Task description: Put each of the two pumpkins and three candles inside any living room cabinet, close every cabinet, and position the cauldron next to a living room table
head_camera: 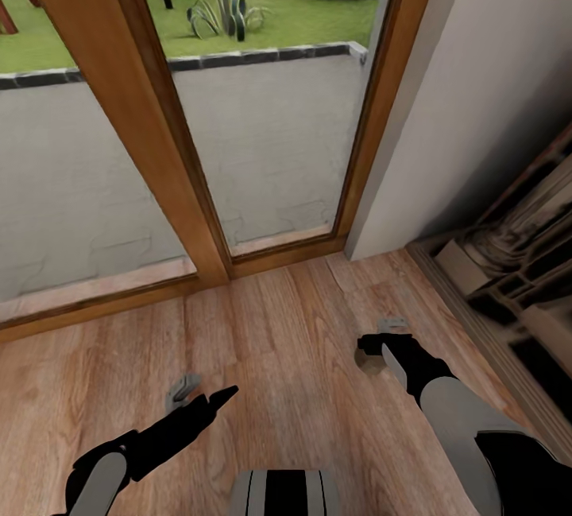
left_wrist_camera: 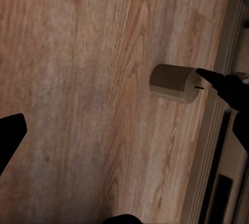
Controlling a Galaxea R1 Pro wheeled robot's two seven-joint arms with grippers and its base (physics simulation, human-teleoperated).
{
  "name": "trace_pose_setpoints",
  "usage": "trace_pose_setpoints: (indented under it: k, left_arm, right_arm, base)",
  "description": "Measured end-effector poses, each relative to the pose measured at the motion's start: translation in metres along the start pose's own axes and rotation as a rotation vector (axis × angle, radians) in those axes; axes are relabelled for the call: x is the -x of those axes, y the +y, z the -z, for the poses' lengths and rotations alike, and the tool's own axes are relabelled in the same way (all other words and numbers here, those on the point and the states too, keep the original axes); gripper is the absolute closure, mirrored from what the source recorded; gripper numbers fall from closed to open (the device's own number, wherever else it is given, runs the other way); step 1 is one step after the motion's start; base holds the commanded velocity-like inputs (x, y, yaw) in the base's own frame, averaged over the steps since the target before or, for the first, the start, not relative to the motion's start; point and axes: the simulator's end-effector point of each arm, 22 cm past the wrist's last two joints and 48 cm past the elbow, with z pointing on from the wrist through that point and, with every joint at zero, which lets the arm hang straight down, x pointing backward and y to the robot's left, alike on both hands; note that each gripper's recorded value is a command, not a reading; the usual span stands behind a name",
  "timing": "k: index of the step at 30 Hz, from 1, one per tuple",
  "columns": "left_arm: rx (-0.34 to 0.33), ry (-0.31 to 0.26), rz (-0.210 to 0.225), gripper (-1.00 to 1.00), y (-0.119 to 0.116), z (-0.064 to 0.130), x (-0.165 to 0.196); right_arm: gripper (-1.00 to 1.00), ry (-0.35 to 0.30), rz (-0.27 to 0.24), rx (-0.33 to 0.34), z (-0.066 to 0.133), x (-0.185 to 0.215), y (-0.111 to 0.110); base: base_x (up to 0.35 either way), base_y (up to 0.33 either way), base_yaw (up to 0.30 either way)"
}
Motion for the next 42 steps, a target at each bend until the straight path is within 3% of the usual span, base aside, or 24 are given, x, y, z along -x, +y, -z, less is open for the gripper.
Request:
trace_pose_setpoints:
  k: [32,33,42]
  left_arm:
    - [0.045,0.059,0.057,-1.00,0.032,-0.019,-0.021]
    - [0.044,0.058,0.057,-1.00,0.032,-0.019,-0.021]
    - [0.047,0.056,0.057,-1.00,0.033,-0.018,-0.019]
  right_arm:
    - [-1.00,0.079,0.010,-0.006,-0.038,-0.042,-0.002]
    - [1.00,0.081,0.010,-0.005,-0.038,-0.043,-0.002]
    - [1.00,0.084,0.008,-0.006,-0.038,-0.043,-0.002]
  base:
    - [0.002,0.000,0.000]
    - [0.000,0.000,0.000]
    - [0.000,0.000,0.000]
